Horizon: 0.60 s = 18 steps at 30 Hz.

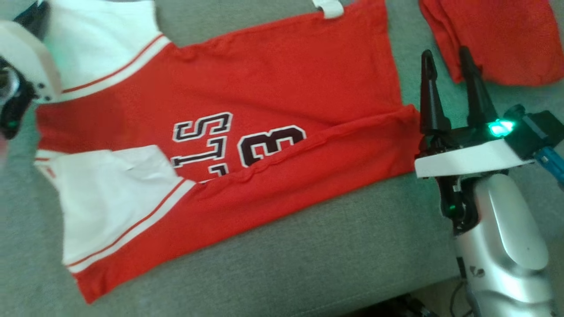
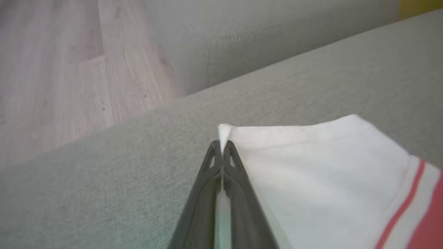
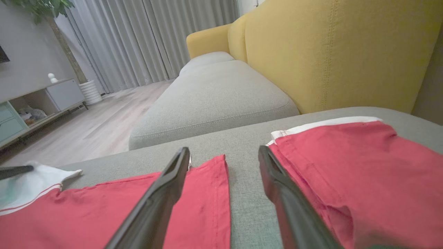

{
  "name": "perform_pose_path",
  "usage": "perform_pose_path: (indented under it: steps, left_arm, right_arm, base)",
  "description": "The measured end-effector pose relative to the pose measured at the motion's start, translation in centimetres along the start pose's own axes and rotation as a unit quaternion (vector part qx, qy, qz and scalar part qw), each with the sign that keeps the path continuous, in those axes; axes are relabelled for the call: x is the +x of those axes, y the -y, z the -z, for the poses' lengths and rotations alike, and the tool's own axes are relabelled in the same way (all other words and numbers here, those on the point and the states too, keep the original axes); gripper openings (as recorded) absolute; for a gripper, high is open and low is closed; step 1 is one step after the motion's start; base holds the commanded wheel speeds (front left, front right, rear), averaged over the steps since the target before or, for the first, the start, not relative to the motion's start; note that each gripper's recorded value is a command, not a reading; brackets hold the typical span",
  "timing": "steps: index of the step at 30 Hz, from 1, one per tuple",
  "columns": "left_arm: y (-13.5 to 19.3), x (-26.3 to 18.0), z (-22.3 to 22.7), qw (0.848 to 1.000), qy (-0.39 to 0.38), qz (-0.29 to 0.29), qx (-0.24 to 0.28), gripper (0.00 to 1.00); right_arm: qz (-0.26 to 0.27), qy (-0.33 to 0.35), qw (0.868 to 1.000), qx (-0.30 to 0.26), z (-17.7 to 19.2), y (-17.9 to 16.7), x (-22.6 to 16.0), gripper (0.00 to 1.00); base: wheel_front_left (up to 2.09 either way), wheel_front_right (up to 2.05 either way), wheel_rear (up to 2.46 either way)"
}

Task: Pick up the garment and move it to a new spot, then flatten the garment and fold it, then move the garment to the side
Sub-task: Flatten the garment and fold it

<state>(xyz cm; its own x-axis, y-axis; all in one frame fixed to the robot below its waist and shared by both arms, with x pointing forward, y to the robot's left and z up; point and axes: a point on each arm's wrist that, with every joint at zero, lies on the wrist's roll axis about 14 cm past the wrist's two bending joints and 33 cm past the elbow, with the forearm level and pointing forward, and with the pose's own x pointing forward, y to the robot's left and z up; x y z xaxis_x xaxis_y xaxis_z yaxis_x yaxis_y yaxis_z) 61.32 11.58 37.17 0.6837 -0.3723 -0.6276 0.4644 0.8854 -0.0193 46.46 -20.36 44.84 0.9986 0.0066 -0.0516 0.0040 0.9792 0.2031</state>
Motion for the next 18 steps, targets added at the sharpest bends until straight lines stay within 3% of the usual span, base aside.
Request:
perform_pose_path:
  steps: [8, 18]
  left_arm:
    - [1.6, -5.7, -7.0, 0.981, 0.189, -0.002, 0.038, 0.00]
    - [3.4, -12.5, -6.0, 0.968, 0.247, 0.001, 0.047, 0.00]
  right_arm:
    - [-0.045, -0.037, 0.997, -0.059, -1.0, -3.1, 2.8, 1.00]
    - [-0.055, -0.173, 0.979, -0.098, 2.2, -3.1, 6.5, 1.00]
  base:
    - [0.00, 0.00, 0.00]
    - [0.00, 0.00, 0.00]
